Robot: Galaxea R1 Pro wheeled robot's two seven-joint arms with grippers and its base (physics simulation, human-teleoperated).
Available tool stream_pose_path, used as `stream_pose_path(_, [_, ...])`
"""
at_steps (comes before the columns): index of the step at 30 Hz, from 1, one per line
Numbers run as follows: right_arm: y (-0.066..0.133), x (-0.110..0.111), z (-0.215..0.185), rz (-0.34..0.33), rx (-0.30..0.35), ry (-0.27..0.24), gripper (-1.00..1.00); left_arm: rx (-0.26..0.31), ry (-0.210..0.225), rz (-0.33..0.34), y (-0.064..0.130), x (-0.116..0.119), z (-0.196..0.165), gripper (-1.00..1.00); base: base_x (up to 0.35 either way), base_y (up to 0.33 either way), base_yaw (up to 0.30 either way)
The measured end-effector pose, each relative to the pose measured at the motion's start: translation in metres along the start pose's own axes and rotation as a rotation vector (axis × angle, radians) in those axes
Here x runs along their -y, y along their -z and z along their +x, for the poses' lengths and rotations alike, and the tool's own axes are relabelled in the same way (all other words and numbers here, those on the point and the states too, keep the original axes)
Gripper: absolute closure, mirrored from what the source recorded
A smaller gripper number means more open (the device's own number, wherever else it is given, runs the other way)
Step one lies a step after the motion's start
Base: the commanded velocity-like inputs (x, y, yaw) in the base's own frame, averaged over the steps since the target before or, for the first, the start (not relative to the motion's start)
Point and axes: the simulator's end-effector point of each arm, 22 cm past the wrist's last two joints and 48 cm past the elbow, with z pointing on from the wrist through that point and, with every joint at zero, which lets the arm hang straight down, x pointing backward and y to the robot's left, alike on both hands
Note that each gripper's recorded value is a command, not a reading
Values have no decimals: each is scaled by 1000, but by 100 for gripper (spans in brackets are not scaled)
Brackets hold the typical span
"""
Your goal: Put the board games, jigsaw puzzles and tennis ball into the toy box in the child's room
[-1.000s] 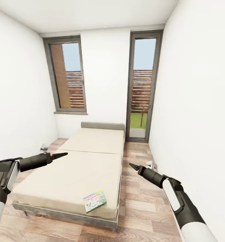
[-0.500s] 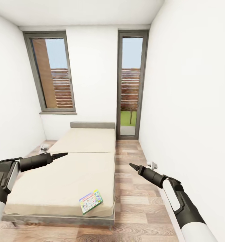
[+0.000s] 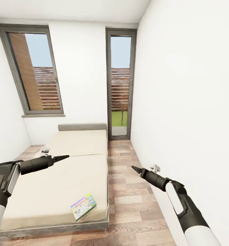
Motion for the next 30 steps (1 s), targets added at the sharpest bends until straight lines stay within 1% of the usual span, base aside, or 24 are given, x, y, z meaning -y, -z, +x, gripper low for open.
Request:
stream_pose_path(8, [-1, 2, 2, 2, -3, -2, -100, -3, 7, -1, -2, -3, 2, -100, 0, 173, -232])
stream_pose_path(13, [-2, 2, 3, 1, -3, -1, -100, -5, 8, 0, -2, -3, 3, -100, 0, 47, -99])
stream_pose_path(16, [-3, 2, 1, 4, 8, 6, -100, -5, 9, -1, -2, -4, 3, -100, 0, 15, -32])
stream_pose_path(22, [-3, 3, -1, 8, 20, 14, -100, -4, 9, -1, -2, -4, 3, -100, 0, 6, 28])
stream_pose_path(30, [-3, 2, -2, 8, 24, 17, -100, -5, 8, -1, -2, -3, 3, -100, 0, 1, 206])
